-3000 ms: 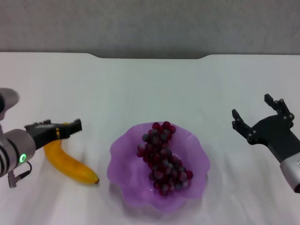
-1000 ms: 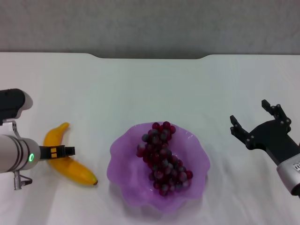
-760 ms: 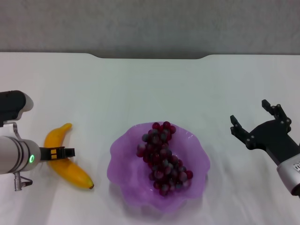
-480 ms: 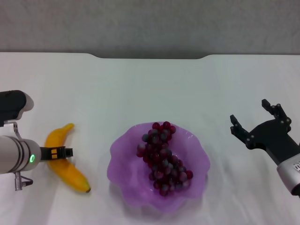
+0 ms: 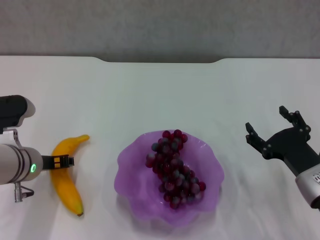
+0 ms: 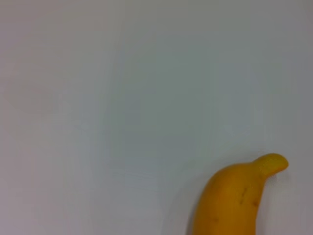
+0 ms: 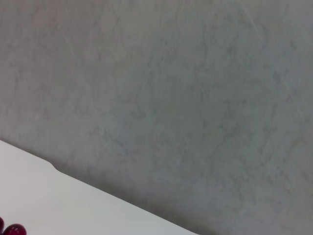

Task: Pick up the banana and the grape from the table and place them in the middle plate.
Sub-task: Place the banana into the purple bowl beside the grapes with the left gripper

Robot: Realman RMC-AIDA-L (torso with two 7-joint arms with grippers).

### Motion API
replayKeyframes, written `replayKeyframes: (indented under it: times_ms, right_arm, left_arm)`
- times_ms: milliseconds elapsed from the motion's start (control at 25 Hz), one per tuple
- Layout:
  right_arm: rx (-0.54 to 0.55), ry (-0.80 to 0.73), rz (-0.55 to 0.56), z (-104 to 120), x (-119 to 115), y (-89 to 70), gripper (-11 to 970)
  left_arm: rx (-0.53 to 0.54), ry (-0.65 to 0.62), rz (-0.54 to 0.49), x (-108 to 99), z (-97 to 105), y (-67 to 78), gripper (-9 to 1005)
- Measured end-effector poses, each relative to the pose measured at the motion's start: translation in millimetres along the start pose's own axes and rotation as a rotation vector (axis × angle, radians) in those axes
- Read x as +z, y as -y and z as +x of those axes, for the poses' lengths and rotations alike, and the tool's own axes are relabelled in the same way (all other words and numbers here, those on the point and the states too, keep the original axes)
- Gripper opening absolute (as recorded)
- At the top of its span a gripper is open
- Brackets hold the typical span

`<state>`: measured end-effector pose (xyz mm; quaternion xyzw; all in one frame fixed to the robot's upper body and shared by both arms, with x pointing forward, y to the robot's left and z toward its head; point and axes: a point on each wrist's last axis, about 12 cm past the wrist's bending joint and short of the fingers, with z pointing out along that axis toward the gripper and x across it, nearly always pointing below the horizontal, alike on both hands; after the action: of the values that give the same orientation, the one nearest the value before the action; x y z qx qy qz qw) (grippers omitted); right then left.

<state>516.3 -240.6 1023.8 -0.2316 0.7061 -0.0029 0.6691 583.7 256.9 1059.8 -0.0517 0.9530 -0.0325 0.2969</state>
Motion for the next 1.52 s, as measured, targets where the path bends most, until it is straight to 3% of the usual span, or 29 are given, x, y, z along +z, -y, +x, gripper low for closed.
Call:
replayKeyframes:
  times_ms: [400, 640, 880, 1240, 1520]
  right_arm:
    - [-0.002, -0.009, 0.003, 3, -1, 1.0, 907]
    - [-0.005, -0.013, 0.004, 4, -2, 1.6, 907]
    - [-0.008, -0.017, 0.005, 5, -3, 2.3, 907]
    - [-0.008, -0.022, 0.007, 7, -4, 2.1, 907]
    - [-0.010, -0.032, 0.008, 10, -5, 3.5, 907]
  left_arm:
    - [0.004, 0.036, 0.017, -8, -3, -0.7, 545]
    - [0.028, 0.170, 0.058, -36, -9, -5.7, 545]
    - [0.012, 0.277, 0.096, -55, 3, -8.7, 543]
    - [0.060, 0.233, 0.185, -73, 10, 23.1, 543]
    - [0.097, 0.412, 0.240, -83, 22, 26.2, 546]
